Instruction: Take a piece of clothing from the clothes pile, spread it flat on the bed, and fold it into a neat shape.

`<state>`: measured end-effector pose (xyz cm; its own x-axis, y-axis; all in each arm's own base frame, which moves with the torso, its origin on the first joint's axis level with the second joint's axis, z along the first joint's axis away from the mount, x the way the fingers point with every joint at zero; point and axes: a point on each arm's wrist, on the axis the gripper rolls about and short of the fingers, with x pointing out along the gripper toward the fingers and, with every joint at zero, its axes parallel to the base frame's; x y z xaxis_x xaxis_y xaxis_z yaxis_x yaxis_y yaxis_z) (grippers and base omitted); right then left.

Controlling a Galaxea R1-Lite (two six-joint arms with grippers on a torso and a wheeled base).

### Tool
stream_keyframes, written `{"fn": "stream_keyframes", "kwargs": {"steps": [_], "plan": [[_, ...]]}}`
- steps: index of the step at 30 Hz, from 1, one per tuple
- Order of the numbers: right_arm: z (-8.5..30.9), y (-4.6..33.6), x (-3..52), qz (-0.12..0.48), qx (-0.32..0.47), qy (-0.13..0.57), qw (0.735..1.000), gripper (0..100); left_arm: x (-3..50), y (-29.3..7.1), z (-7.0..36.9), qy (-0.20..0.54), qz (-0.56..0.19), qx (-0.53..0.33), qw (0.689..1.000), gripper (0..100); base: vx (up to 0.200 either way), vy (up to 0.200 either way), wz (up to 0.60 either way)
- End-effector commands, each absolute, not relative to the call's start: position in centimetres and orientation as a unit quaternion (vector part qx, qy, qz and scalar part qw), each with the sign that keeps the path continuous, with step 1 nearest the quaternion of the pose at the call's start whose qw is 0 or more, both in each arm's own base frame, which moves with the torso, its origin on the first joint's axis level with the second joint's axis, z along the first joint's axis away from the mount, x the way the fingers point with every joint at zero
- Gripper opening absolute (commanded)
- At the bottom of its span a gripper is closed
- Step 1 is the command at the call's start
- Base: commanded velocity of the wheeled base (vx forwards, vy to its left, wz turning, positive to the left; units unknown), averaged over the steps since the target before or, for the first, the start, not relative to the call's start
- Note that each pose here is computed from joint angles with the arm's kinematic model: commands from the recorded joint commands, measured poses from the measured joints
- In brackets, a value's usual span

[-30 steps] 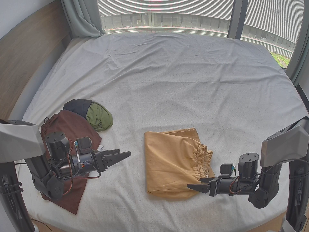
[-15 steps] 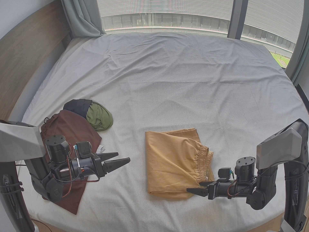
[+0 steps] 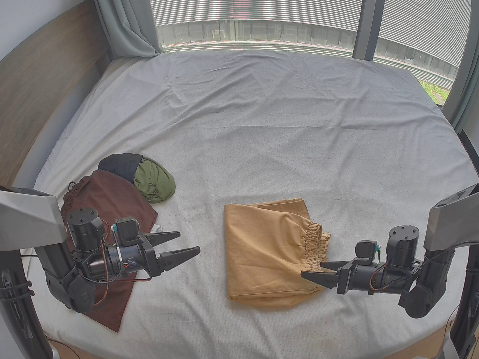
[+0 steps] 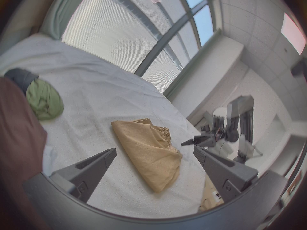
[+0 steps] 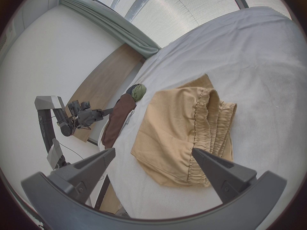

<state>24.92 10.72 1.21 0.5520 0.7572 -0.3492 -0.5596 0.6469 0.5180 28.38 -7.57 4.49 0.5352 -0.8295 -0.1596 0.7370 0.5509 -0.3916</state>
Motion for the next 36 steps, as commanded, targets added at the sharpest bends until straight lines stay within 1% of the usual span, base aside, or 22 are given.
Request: {"fn": "stream_keyframes", "kwargs": {"steps": [1,3,6,10,15,19,27,36], "plan": [[2.5,9.8,25.2,0.374,0.178,0.254,0.874,100,28.2,-7.2,4.2,0.126,-0.475,-0.056,0.869,100,0.000,0.000,0.00],[2.4,9.5,25.3,0.369,0.179,0.255,0.876,100,28.2,-7.2,4.0,0.114,-0.485,-0.031,0.867,100,0.000,0.000,0.00],[2.0,9.1,25.4,0.362,0.175,0.259,0.878,100,28.2,-7.2,4.1,0.106,-0.489,-0.020,0.866,100,0.000,0.000,0.00],[1.0,8.4,25.7,0.350,0.162,0.266,0.884,100,28.3,-6.9,4.2,0.102,-0.485,-0.017,0.869,100,0.000,0.000,0.00],[-1.4,7.9,26.0,0.336,0.155,0.297,0.880,100,28.3,-6.9,4.2,0.101,-0.485,-0.017,0.869,100,0.000,0.000,0.00],[-2.4,7.6,26.4,0.329,0.152,0.307,0.880,100,28.3,-6.9,4.1,0.103,-0.485,-0.018,0.868,100,0.000,0.000,0.00],[-3.2,7.0,27.1,0.314,0.157,0.308,0.884,100,28.2,-7.0,4.1,0.105,-0.486,-0.018,0.868,100,0.000,0.000,0.00],[-4.5,7.5,27.3,0.317,0.158,0.325,0.877,100,28.3,-6.9,4.1,0.104,-0.485,-0.017,0.868,100,0.000,0.000,0.00]]}}
